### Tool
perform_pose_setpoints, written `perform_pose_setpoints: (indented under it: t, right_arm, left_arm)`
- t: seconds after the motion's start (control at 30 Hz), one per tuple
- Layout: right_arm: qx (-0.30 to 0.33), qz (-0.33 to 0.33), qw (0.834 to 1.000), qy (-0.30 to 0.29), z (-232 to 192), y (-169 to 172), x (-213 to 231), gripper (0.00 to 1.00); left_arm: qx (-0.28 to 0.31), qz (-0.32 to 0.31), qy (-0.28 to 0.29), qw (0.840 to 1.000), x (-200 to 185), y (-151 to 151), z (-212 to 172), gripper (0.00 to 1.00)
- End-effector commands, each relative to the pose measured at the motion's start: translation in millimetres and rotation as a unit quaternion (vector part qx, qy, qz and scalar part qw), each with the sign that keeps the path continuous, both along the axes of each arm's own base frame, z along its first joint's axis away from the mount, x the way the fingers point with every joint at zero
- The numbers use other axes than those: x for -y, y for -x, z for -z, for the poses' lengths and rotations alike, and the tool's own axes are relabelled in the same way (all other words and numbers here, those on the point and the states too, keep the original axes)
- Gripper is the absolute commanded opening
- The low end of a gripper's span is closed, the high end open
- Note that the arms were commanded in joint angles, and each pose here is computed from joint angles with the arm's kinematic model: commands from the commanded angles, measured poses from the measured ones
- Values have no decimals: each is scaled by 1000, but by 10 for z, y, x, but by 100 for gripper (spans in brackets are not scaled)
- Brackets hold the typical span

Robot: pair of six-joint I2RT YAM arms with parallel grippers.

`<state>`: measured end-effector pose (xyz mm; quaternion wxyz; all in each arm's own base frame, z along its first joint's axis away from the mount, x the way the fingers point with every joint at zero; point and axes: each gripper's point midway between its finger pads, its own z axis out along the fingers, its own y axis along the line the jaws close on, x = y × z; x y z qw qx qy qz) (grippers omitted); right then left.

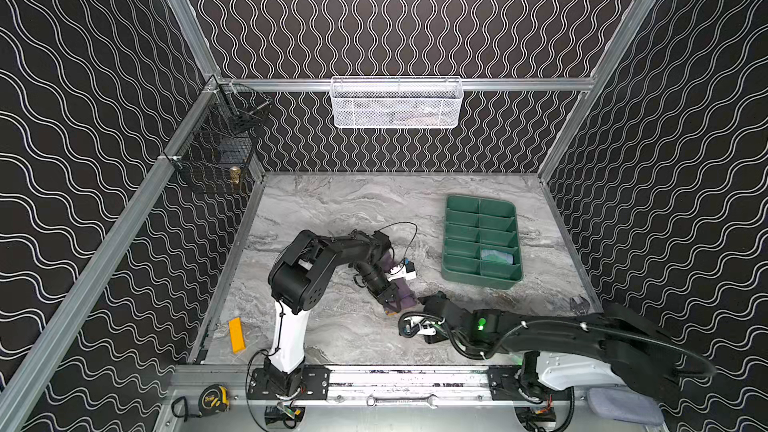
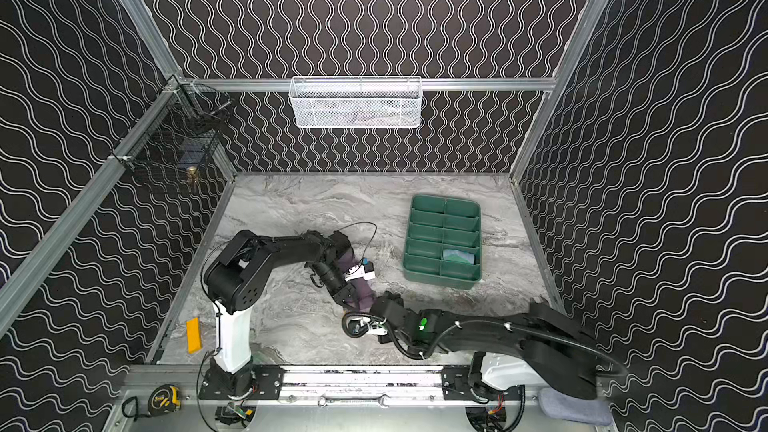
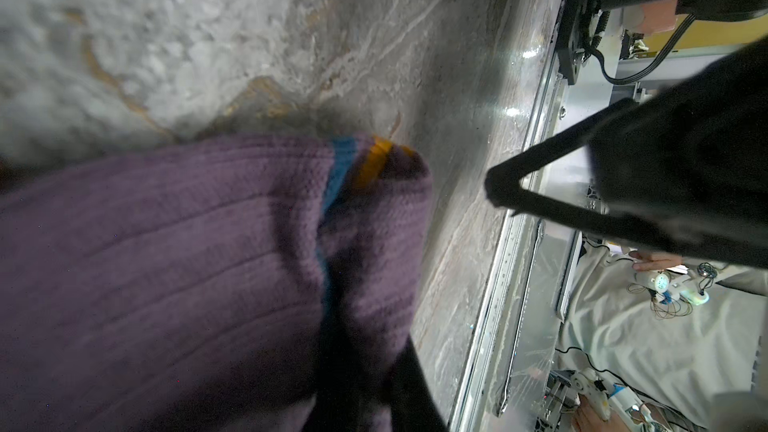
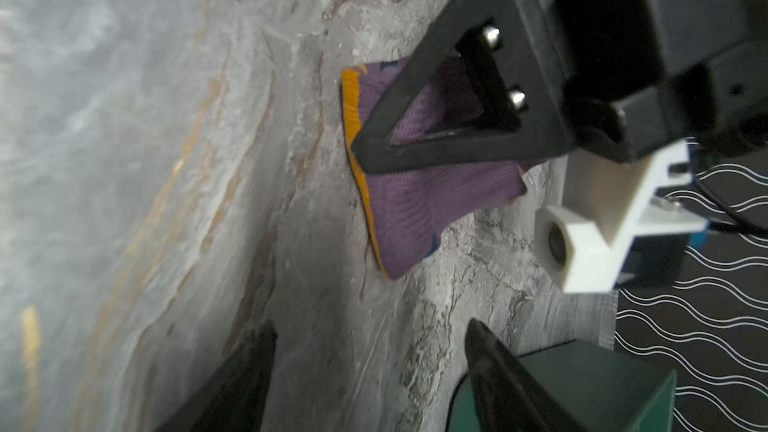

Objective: Roll the socks

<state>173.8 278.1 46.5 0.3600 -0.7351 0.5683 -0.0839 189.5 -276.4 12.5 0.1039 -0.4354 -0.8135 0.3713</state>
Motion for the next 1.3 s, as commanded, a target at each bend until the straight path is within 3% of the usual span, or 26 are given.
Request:
perform_pose_setpoints:
  t: [0.0, 0.17, 0.4, 0.57, 0.67, 0.83, 0.9, 1.0, 1.13, 1.27]
  right_arm:
    - [60, -12, 997, -52, -184, -196, -329, 74]
    - [50, -18, 998, -26, 41, -249, -362, 70]
    - [3, -18, 999, 37, 450, -214, -225, 52]
    - [-55, -15, 996, 75, 592, -67, -120, 17]
    - [-101, -10, 990, 100, 653, 69, -48, 1]
    - [-156, 8, 981, 118, 657, 239, 67, 0]
    - [-171, 20, 978, 120, 623, 275, 94, 0]
    - [-199, 37, 971, 128, 564, 338, 122, 0]
    - [-231, 56, 961, 142, 521, 416, 160, 0]
    - [-252, 69, 954, 148, 511, 458, 155, 0]
  left_arm:
    - [49, 21, -99, 994, -309, -84, 291, 0]
    - [48, 22, -97, 994, -312, -75, 294, 0]
    - [45, 21, -94, 994, -297, -74, 294, 0]
    - [57, 20, -89, 994, -263, -135, 236, 1]
    - [83, 14, -86, 993, -248, -218, 156, 10]
    - [155, -6, -76, 985, -226, -415, -104, 40]
    - [185, -16, -72, 980, -229, -487, -238, 46]
    - [248, -55, -72, 965, -289, -655, -468, 50]
    - [314, -166, -89, 931, -499, -1039, -634, 56]
    - [299, -202, -160, 919, -601, -1308, -394, 48]
